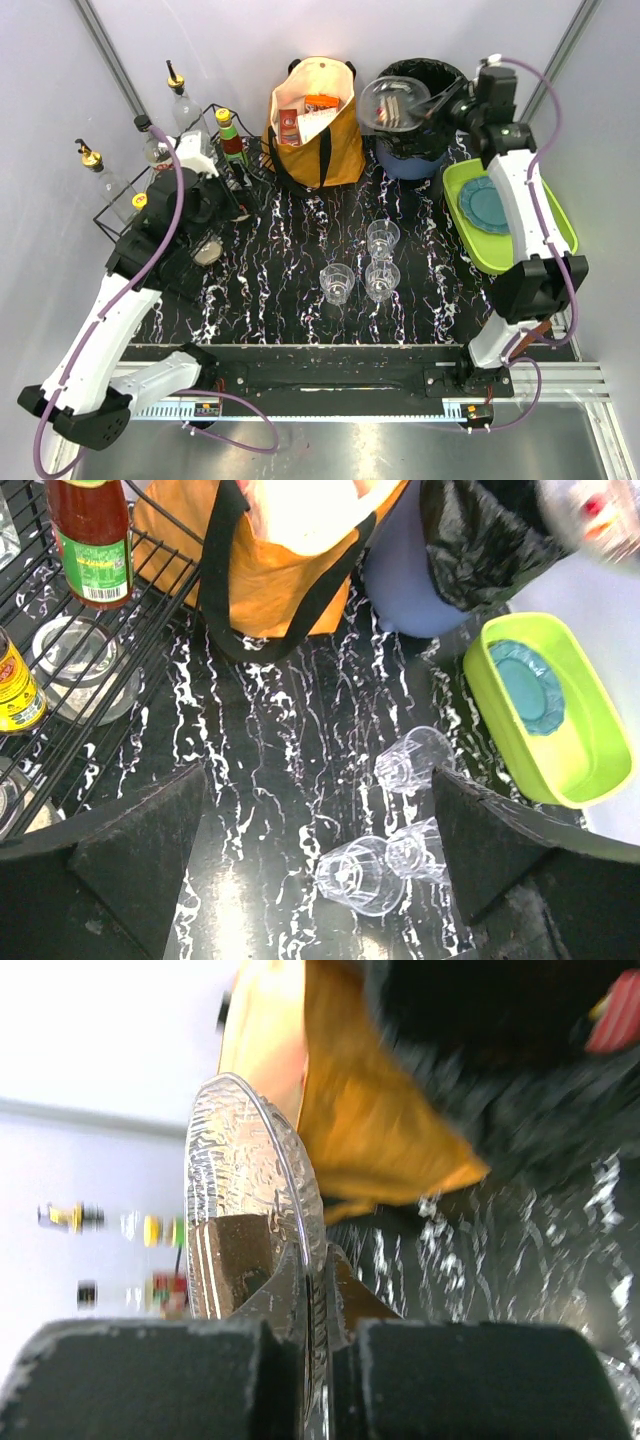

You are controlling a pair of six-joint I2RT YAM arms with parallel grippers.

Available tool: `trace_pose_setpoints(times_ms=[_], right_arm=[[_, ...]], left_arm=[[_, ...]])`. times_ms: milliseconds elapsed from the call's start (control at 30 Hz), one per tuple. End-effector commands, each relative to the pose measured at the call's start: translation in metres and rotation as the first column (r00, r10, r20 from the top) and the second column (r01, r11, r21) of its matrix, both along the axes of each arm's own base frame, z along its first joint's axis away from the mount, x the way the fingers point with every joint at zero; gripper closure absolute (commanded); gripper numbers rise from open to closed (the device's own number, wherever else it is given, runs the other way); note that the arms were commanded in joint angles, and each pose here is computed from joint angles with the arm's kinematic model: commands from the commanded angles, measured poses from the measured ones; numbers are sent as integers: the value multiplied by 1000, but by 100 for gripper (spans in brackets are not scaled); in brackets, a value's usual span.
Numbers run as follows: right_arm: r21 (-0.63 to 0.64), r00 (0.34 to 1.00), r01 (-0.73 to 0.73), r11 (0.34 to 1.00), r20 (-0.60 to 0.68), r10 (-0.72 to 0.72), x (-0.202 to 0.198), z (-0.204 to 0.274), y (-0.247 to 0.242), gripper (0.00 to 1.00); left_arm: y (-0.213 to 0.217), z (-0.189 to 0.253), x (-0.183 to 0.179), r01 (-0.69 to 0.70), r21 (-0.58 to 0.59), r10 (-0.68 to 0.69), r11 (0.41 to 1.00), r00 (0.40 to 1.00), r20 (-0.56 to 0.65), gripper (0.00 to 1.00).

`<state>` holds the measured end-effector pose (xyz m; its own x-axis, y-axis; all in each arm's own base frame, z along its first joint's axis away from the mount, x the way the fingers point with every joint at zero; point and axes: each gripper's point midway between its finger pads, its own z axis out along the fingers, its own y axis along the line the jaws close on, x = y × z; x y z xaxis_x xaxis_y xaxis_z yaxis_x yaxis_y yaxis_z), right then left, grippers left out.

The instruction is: Clear the kitchen counter

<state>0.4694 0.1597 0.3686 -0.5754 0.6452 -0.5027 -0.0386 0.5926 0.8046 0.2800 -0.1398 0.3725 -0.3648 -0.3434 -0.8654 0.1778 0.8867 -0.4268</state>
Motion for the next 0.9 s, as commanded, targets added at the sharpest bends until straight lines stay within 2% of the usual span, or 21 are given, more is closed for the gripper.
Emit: trace_pose_setpoints(times_ms=[0, 167, 233, 333, 500, 700, 800, 867], right_arm=[[-24, 969, 242, 970, 64, -240, 48, 32, -65, 100], [-179, 920, 392, 902, 101, -380, 86, 29, -109, 100], [-246, 904, 425, 871, 167, -394, 102, 31, -119, 100], [-374, 867, 496, 784, 258, -425, 118, 29, -144, 100], [-473, 789, 614, 632, 382, -481, 138, 29, -178, 100], [-632, 792, 605, 484, 538, -288, 154, 42, -155, 100], [-698, 788, 613, 371, 573, -224, 160, 43, -149, 100], [-746, 792, 610, 268, 580, -189, 164, 36, -146, 100]], left_arm=[[0, -7, 5, 24, 78, -23, 997, 999, -22, 1], [-6, -16, 5, 55, 89, -50, 995, 997, -52, 1], [-7, -21, 7, 59, 101, -53, 993, 996, -69, 1], [-7, -33, 9, 59, 119, -45, 991, 992, -115, 1], [-9, -44, 9, 60, 117, -43, 991, 988, -148, 1], [-8, -49, 14, 71, 156, -46, 985, 987, -154, 1], [-7, -57, 17, 63, 175, -33, 982, 985, -172, 1], [-8, -60, 16, 72, 177, -40, 982, 983, -181, 1]])
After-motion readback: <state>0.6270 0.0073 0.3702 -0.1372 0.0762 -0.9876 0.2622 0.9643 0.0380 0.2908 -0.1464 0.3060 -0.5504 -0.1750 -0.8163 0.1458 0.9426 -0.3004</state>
